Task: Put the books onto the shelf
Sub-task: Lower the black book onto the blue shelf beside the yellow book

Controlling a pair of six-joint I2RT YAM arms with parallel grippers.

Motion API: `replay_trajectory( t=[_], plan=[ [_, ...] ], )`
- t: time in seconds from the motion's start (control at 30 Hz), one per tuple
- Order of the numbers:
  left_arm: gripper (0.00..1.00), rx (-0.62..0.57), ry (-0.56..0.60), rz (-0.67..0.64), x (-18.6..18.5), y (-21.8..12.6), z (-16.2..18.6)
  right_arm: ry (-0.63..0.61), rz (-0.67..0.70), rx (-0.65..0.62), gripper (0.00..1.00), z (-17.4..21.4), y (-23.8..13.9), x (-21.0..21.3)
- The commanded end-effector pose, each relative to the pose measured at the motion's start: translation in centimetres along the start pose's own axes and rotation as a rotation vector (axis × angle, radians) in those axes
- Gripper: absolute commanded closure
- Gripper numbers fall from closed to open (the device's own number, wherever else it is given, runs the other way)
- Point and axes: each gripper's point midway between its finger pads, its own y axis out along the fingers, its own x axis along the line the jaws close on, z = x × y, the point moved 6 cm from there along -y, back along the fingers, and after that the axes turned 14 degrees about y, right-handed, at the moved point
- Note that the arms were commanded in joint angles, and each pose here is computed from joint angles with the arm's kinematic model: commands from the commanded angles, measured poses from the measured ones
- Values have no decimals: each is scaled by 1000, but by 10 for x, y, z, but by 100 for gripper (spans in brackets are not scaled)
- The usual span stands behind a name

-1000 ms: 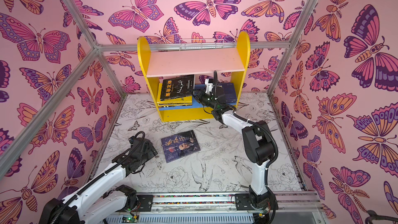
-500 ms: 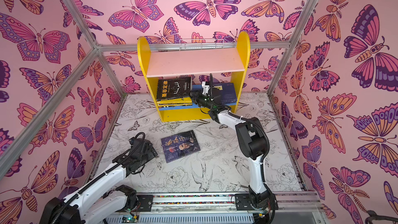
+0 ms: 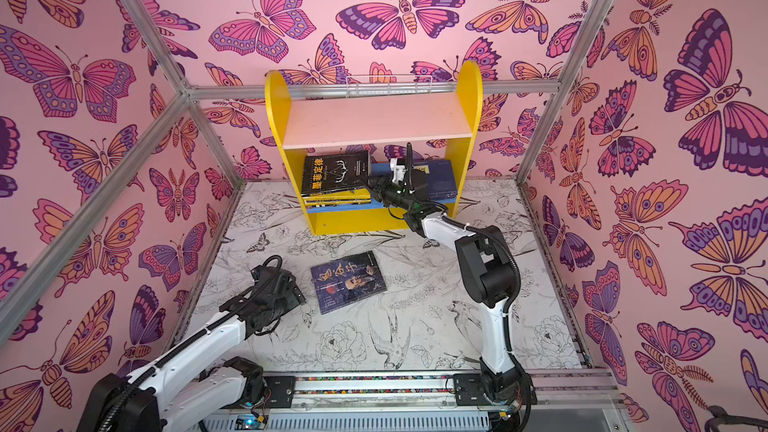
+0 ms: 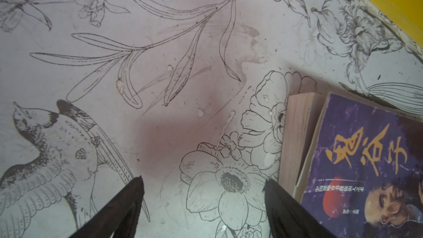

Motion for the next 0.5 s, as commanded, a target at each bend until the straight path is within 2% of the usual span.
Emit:
replay_trajectory(
  t=[0.0,0.27,0.47],
  plan=[
    [15,19,12,-5,1,2,2,-43,-91,38,100,4,-1,24],
    [15,26,14,-1,-1,3,1,-79,14,62,100,9,9,10],
    [15,29,12,3,-2,3,1,-139,101,30,100,8,13,9]
  ],
)
